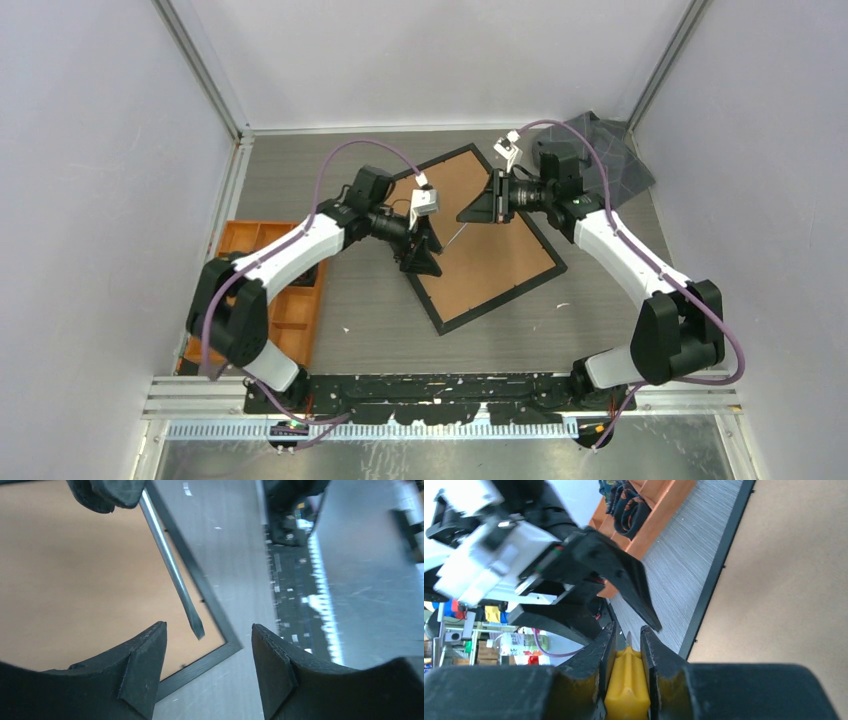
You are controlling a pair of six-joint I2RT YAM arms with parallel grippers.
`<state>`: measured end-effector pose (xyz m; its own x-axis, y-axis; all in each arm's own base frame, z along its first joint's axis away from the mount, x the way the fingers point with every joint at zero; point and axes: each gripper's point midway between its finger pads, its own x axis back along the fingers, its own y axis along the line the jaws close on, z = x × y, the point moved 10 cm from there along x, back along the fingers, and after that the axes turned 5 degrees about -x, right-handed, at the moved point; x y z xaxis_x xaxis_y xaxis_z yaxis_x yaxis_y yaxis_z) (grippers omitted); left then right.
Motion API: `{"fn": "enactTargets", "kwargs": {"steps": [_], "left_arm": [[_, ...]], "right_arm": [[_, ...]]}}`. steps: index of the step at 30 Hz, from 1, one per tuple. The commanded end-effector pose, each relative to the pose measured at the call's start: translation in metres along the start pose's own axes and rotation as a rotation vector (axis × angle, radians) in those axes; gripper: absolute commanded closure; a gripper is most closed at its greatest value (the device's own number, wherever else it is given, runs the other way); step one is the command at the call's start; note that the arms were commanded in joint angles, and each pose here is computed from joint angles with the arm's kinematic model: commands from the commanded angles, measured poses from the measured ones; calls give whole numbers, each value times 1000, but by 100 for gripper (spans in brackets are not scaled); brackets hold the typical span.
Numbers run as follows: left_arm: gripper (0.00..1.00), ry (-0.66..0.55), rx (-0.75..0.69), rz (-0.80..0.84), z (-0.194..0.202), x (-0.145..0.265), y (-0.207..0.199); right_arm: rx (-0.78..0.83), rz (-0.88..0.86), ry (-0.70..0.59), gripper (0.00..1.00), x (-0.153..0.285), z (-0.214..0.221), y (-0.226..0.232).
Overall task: Take the photo out of the frame
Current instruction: Adjust the screwdriver.
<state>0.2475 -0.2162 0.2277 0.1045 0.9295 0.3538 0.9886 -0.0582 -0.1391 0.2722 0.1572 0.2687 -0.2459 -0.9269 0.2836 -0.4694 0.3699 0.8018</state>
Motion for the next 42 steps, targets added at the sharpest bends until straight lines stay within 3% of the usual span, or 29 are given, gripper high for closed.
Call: {"fn": "enactTargets", "kwargs": {"steps": [1,6,11,15,17,19,20,26,33,42], "left_arm": [[37,-93,196,264,-15,-8,-8],[43,-138,261,358,-15,-13,-5],[65,-160,318,359,-14,-17,-3],[68,-150,345,348,-9,-19,-2],[77,-146,349,339,-8,-20,0],[96,-140,344,315,-7,-21,2],[99,-133,337,294,-6,-21,3],[100,-41,276,136,-1,-13,10],[100,52,188,36,4,-3,8],[100,94,221,49,9,-9,14]], "right_arm": [[53,-91,-8,99,1,3,11],[95,-81,14,99,-3,11,10],[119,-71,21,99,-7,13,8],[132,-62,12,99,-6,12,8],[129,-62,15,99,-7,13,7],[122,-54,19,99,-8,13,5],[120,-46,27,99,-7,14,4],[80,3,149,65,-8,15,-4],[23,-14,278,53,-8,16,-6],[-33,-97,307,51,-12,20,3]]}}
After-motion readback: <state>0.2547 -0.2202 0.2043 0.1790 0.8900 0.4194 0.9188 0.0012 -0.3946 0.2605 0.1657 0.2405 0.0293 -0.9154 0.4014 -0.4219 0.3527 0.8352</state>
